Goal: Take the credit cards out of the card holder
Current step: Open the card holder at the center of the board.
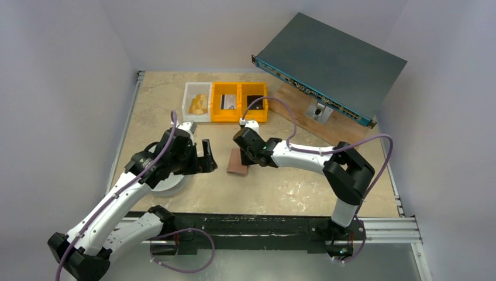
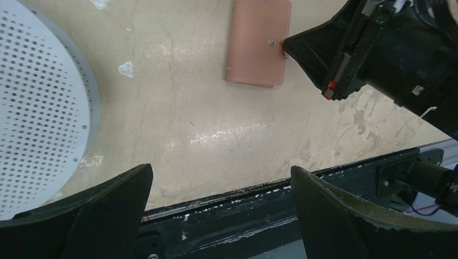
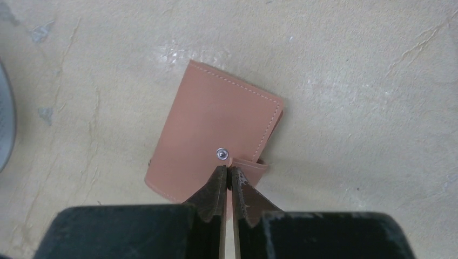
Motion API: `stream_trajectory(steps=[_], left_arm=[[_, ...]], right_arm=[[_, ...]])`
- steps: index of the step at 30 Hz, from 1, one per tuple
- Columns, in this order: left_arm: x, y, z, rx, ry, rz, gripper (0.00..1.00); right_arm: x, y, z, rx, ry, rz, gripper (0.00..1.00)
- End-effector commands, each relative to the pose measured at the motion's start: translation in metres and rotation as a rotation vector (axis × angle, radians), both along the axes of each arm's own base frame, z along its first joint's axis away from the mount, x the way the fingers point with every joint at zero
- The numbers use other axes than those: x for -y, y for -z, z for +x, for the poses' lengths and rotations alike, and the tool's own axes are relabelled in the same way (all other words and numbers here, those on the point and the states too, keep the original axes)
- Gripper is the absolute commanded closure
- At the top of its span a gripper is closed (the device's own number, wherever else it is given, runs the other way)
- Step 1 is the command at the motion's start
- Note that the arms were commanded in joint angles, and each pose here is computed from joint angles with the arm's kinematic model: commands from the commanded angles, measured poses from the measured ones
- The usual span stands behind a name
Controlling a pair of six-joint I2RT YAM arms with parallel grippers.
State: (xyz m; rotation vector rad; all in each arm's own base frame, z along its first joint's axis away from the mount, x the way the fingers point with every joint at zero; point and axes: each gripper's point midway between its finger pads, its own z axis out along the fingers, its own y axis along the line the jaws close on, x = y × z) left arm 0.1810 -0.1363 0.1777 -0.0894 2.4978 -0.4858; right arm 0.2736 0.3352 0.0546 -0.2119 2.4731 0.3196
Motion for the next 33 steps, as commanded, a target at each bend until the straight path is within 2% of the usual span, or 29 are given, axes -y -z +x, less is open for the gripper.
stream_trajectory(steps=[1, 7, 17, 22, 25, 33], left_arm=[[0.027, 0.006, 0.005, -0.017, 0.039, -0.12, 0.01], [0.047, 0.025, 0.006, -0.072, 0.074, -0.165, 0.09], [0.078, 0.036, 0.018, -0.088, 0.126, -0.106, 0.21], [0.077, 0.045, 0.02, -0.097, 0.093, -0.095, 0.23], [0.073, 0.052, 0.017, -0.103, 0.07, -0.092, 0.25], [0.063, 0.066, 0.011, -0.12, 0.044, -0.072, 0.3]], right_arm=[[-0.012, -0.027, -0.012, 0.012, -0.052, 0.123, 1.0], [-0.005, -0.041, -0.024, 0.019, -0.063, 0.187, 1.0], [0.015, -0.086, -0.038, 0.057, -0.05, 0.254, 1.0], [0.014, -0.115, -0.041, 0.083, -0.079, 0.297, 1.0], [0.014, -0.121, -0.043, 0.098, -0.132, 0.275, 1.0], [0.003, -0.138, -0.061, 0.043, -0.144, 0.353, 1.0]])
